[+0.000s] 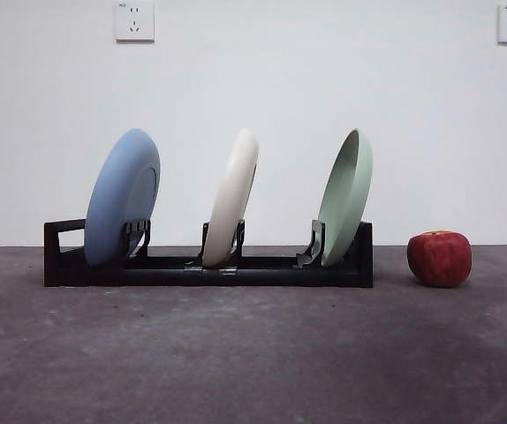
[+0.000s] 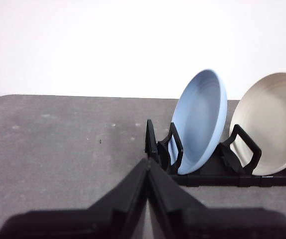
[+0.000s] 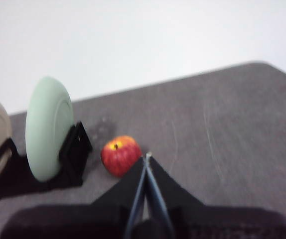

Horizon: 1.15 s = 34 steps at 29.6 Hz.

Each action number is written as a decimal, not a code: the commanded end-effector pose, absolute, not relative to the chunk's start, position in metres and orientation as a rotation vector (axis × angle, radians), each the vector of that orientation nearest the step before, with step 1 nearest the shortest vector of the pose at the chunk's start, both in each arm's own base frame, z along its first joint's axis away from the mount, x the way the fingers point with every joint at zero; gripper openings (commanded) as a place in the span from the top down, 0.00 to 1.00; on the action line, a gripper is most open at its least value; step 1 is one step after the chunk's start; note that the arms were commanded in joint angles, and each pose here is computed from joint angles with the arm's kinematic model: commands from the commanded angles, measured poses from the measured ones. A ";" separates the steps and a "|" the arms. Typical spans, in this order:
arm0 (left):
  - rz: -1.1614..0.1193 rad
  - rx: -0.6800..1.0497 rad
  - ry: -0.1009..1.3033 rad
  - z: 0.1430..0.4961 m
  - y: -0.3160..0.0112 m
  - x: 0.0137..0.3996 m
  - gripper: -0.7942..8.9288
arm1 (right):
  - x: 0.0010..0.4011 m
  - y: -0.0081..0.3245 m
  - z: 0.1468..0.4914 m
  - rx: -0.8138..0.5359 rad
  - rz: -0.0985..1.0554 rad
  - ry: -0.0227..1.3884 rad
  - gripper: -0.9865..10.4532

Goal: Take the blue plate from the plate rack,put the plate on the table,take the apple from the table,put the apple in the plate

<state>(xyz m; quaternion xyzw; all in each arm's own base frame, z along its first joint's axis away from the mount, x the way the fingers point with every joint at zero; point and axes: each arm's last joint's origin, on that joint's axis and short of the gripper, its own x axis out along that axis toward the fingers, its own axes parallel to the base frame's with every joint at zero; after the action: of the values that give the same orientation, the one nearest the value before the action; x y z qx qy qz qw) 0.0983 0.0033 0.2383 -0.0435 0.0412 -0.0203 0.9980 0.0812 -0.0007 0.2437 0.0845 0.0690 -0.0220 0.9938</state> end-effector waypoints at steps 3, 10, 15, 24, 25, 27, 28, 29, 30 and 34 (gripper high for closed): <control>-0.039 -0.110 0.163 0.268 0.004 0.111 0.92 | 0.084 -0.001 0.277 0.175 -0.058 0.255 0.92; -0.031 -0.146 0.379 0.291 0.006 0.143 0.92 | 0.102 -0.001 0.311 0.166 -0.077 0.477 0.91; -0.094 -0.178 0.526 0.302 0.005 0.167 0.92 | 0.122 -0.001 0.323 0.164 -0.086 0.566 0.91; -0.322 -0.291 0.729 0.318 0.002 0.223 0.92 | 0.173 0.004 0.318 0.211 0.038 0.803 0.91; -0.352 -0.310 0.758 0.320 0.001 0.231 0.92 | 0.180 0.005 0.316 0.220 0.054 0.833 0.91; -0.406 -0.347 0.802 0.324 0.001 0.248 0.92 | 0.192 0.006 0.311 0.232 0.071 0.882 0.91; -0.422 -0.359 0.815 0.325 0.001 0.258 0.92 | 0.197 0.006 0.308 0.235 0.078 0.910 0.91; -0.414 -0.373 0.827 0.327 0.002 0.267 0.92 | 0.201 0.006 0.305 0.238 0.080 0.938 0.91; -0.411 -0.383 0.834 0.329 0.002 0.277 0.92 | 0.205 0.006 0.303 0.239 0.077 0.960 0.91; -0.420 -0.392 0.860 0.335 0.002 0.313 0.77 | 0.211 0.006 0.296 0.242 0.071 1.011 0.91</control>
<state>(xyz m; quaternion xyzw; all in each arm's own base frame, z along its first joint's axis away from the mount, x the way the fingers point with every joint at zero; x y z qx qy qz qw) 0.3115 0.0027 0.3374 -0.1846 0.4080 -0.2001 0.8715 0.2103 0.0058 0.2942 0.1136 0.4845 0.0328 0.8667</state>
